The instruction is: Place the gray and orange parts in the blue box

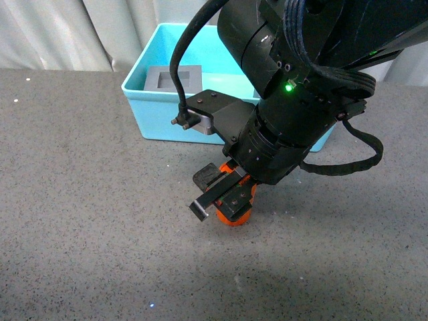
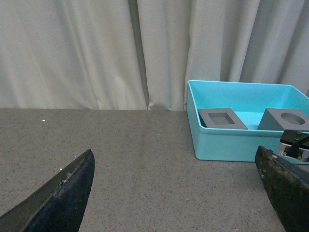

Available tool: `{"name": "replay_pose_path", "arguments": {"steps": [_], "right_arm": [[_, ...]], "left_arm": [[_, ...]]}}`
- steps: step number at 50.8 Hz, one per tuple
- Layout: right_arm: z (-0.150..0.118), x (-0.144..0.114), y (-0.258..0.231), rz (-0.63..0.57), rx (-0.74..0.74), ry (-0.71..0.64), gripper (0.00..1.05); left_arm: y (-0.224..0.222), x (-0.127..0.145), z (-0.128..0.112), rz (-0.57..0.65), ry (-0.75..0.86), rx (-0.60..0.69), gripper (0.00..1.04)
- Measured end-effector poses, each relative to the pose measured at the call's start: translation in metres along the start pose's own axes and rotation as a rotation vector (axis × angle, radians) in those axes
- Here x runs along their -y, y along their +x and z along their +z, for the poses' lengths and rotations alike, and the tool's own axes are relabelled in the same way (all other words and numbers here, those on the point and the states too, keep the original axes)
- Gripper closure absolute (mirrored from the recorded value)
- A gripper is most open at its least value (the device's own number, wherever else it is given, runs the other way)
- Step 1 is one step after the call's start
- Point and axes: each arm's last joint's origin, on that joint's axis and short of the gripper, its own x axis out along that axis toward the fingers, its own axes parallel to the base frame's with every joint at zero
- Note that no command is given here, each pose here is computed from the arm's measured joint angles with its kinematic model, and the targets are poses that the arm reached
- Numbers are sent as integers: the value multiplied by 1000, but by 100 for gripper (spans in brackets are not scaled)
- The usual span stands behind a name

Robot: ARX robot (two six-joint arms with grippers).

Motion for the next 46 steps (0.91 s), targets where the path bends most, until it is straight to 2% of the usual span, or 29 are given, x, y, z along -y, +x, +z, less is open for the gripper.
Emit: {"name": "replay_pose_path", "arguments": {"steps": [1,3,11,19,23,30,36,46], "right_arm": [[0,0,0,-3,0,0,57],[0,0,0,-7,0,0,59],[3,6,-13,-11,40,18,60],[13,18,-54,-14,164,50,60],[30,31,-98,-53,299,60,60],[51,49,-135,-109,414,77,60],[69,68,-137,-141,436,94,60],[94,91,-91,-116,345,118,60]], "left_arm": [[0,0,0,0,0,0,7],[0,0,0,0,0,0,7],[0,0,0,0,0,0,7],[0,0,0,0,0,0,7],[0,0,0,0,0,0,7],[0,0,0,0,0,0,7],[0,0,0,0,0,0,7],[0,0,0,0,0,0,7]]}}
